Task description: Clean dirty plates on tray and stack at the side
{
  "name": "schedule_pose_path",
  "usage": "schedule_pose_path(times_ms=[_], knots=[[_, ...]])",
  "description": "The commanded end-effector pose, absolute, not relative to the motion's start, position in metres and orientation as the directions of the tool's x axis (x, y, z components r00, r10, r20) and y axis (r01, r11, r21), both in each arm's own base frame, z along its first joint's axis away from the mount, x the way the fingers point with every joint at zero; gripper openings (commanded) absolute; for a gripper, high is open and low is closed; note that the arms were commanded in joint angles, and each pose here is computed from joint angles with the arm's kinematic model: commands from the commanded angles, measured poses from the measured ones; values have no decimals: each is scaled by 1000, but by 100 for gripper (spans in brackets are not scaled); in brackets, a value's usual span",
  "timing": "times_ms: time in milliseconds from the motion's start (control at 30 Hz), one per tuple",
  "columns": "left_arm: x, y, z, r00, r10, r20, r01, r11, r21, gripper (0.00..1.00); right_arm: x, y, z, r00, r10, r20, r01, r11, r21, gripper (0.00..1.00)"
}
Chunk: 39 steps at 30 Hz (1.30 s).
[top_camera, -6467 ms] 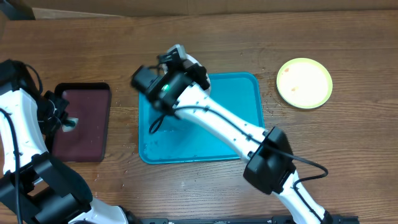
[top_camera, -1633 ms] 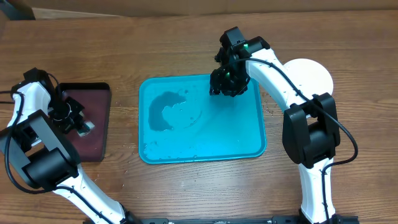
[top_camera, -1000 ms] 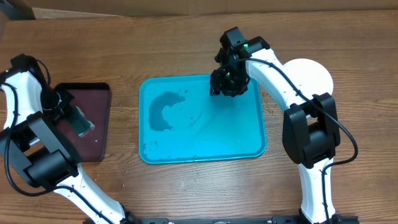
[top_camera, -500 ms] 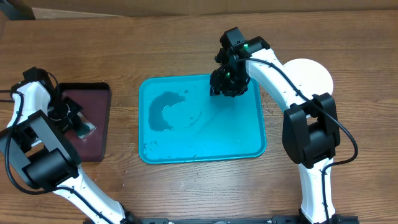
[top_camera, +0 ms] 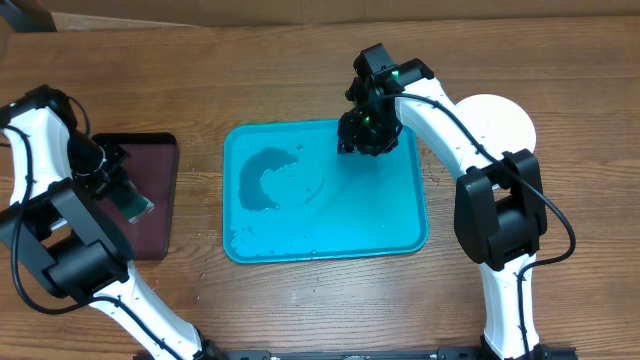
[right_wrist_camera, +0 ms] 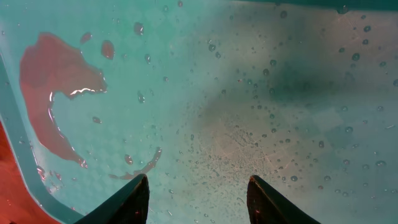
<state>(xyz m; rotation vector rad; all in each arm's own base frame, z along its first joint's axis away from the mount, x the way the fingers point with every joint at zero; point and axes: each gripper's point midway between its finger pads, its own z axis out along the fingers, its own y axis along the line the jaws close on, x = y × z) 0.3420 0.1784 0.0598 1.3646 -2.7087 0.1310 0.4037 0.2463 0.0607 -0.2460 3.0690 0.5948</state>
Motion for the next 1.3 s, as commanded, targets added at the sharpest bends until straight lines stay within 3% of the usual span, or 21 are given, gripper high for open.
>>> schedule_pose_path(times_ms=[0, 133, 333, 567, 767, 1267], knots=[[329, 178, 41, -585, -797, 148, -802, 596, 41, 4, 403, 247, 79, -985, -156, -71, -171, 908, 383, 52], [308, 184, 13, -541, -830, 136, -820, 556, 135, 4, 403, 247, 79, -985, -156, -71, -171, 908, 383, 52], [292, 180, -22, -538, -833, 130, -819, 553, 155, 4, 403, 247, 79, -985, -156, -71, -171, 908, 383, 52], [316, 189, 14, -541, -835, 98, -827, 550, 118, 4, 403, 247, 79, -985, -156, -70, -171, 908, 383, 52], [343, 216, 55, -548, -836, -24, -832, 542, 121, 4, 403, 247, 79, -985, -156, -71, -171, 908, 383, 52], [313, 203, -8, -555, -831, 20, -818, 550, 165, 7, 403, 247, 79, -985, -155, -70, -170, 908, 383, 52]])
